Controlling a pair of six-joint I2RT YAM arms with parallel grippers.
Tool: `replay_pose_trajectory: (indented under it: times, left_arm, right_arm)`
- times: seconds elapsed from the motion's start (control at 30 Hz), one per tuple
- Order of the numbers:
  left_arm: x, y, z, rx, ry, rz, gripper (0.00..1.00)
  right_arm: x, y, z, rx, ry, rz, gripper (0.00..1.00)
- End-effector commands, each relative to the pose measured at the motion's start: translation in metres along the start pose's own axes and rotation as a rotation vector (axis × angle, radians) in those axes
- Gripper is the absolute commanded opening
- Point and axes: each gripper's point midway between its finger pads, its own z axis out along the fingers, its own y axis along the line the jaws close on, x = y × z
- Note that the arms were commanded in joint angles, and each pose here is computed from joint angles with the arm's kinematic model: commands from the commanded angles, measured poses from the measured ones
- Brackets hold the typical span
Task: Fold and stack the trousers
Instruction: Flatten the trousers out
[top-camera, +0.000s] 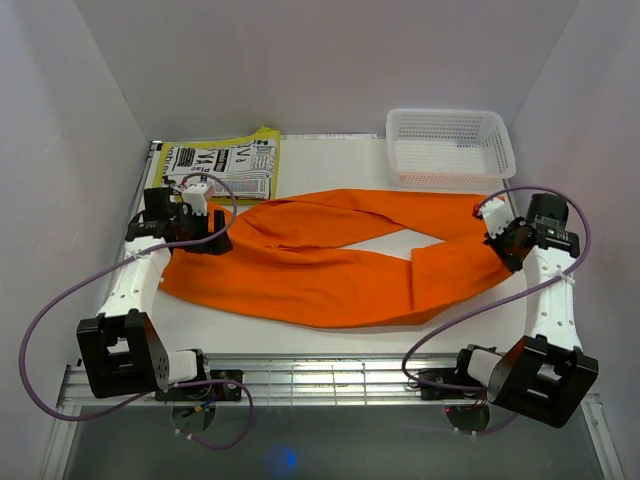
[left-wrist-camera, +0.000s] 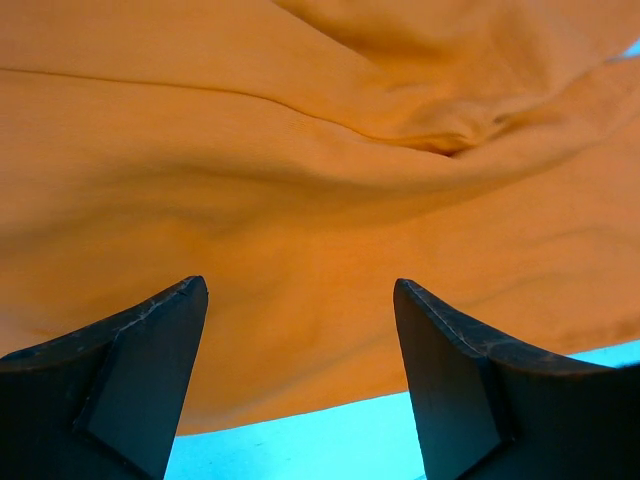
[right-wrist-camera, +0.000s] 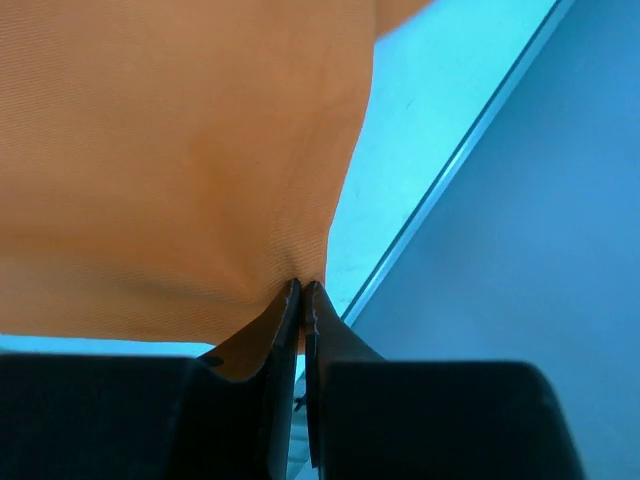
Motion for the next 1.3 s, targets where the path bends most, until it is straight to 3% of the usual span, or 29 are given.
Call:
replay_pose_trajectory:
  times: [0.0, 0.27, 0.4, 0.67, 0.7, 0.73, 0.77, 0.8, 0.9, 0.93, 1.03, 1.13, 1.17, 1.23, 1.27]
  left_arm:
    - [-0.021, 0.034, -0.026, -0.089, -0.027, 0.001, 0.86]
    - [0.021, 0.138, -0.063, -0.266, 0.118, -0.109, 0.9]
    - [0.053, 0.185, -0.078, -0.338, 0.13, -0.169, 0.89]
    - [0.072, 0.215, -0.051, -0.308, 0.129, -0.147, 0.85]
    - [0.072, 0.218, -0.048, -0.304, 0.129, -0.149, 0.84]
    - [0.073, 0.222, -0.045, -0.306, 0.131, -0.153, 0.83]
    - [0.069, 0.229, -0.044, -0.318, 0.127, -0.146, 0.83]
    - [0.075, 0.233, -0.037, -0.307, 0.142, -0.158, 0.83]
    - [0.076, 0.24, -0.025, -0.286, 0.151, -0.157, 0.82]
    - [0.077, 0.239, -0.022, -0.274, 0.158, -0.144, 0.81]
    - [0.09, 0.224, -0.013, -0.229, 0.209, -0.117, 0.73]
    - [0.107, 0.21, -0.014, -0.214, 0.252, -0.117, 0.58]
    - [0.113, 0.206, -0.016, -0.212, 0.271, -0.118, 0.4]
    - [0.121, 0.199, -0.028, -0.235, 0.293, -0.114, 0.24]
    - [0.126, 0.196, -0.036, -0.243, 0.302, -0.131, 0.07]
  right_arm:
    - [0.07, 0.01, 0.009, -0.08, 0.144, -0.042, 0.08]
    - [0.131, 0.017, 0.038, -0.144, 0.274, 0.019, 0.08]
    - [0.151, 0.017, 0.048, -0.14, 0.323, 0.002, 0.08]
    - [0.169, 0.015, 0.048, -0.136, 0.39, -0.019, 0.08]
    - [0.168, 0.014, 0.046, -0.133, 0.392, -0.025, 0.11]
    - [0.166, 0.013, 0.045, -0.134, 0.386, -0.024, 0.37]
    - [0.162, 0.009, 0.041, -0.135, 0.38, -0.02, 0.5]
    - [0.156, 0.007, 0.04, -0.141, 0.353, -0.01, 0.72]
    - [0.13, -0.005, 0.032, -0.141, 0.281, 0.026, 0.85]
    - [0.121, -0.005, 0.032, -0.15, 0.247, 0.039, 0.85]
    - [0.093, -0.001, 0.029, -0.201, 0.186, 0.072, 0.85]
    - [0.077, 0.02, 0.036, -0.265, 0.163, 0.083, 0.84]
    - [0.071, 0.029, 0.04, -0.285, 0.161, 0.072, 0.84]
    - [0.074, 0.048, 0.049, -0.321, 0.173, 0.059, 0.81]
    - [0.073, 0.057, 0.054, -0.336, 0.177, 0.038, 0.8]
